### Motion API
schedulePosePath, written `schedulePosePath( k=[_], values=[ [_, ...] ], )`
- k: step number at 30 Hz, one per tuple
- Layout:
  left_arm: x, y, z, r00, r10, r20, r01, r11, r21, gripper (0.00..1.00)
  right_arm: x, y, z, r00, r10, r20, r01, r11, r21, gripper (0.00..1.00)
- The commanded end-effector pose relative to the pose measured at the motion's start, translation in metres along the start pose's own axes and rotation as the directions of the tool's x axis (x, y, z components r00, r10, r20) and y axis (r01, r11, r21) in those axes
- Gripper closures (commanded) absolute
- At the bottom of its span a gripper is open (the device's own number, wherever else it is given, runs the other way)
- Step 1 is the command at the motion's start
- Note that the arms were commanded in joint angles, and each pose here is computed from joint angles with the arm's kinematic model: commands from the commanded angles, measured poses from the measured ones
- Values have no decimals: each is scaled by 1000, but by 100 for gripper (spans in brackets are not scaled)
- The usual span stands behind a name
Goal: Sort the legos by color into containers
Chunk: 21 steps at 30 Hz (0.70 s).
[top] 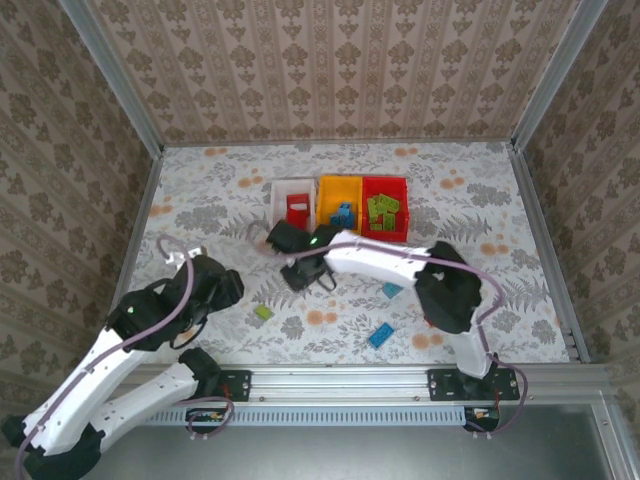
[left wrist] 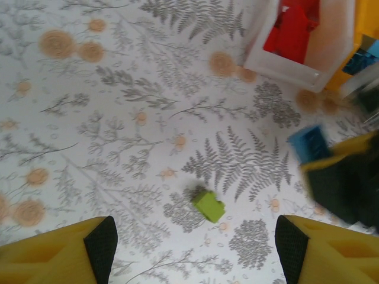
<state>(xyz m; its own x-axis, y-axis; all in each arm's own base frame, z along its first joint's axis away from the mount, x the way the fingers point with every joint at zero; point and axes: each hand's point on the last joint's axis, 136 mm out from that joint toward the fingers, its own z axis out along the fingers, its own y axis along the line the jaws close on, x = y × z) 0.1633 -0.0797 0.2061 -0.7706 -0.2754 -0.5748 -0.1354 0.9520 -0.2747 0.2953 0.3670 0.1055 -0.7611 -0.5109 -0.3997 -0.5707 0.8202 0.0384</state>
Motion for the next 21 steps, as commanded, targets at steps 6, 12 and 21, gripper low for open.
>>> schedulePosePath(
  k=[6, 12, 21],
  values=[
    [-24, -67, 14, 990, 140, 19, -141, 978, 156, 26, -62, -124, -15, 947, 296, 124, -314, 936, 161, 70],
    [-32, -93, 20, 980, 197, 19, -196, 959, 204, 25, -88, -160, 17, 909, 404, 102, -417, 893, 171, 70],
    [-31, -105, 24, 975, 223, 5, -217, 946, 239, 25, -92, -179, 47, 878, 474, 58, -477, 861, 178, 62]
  ],
)
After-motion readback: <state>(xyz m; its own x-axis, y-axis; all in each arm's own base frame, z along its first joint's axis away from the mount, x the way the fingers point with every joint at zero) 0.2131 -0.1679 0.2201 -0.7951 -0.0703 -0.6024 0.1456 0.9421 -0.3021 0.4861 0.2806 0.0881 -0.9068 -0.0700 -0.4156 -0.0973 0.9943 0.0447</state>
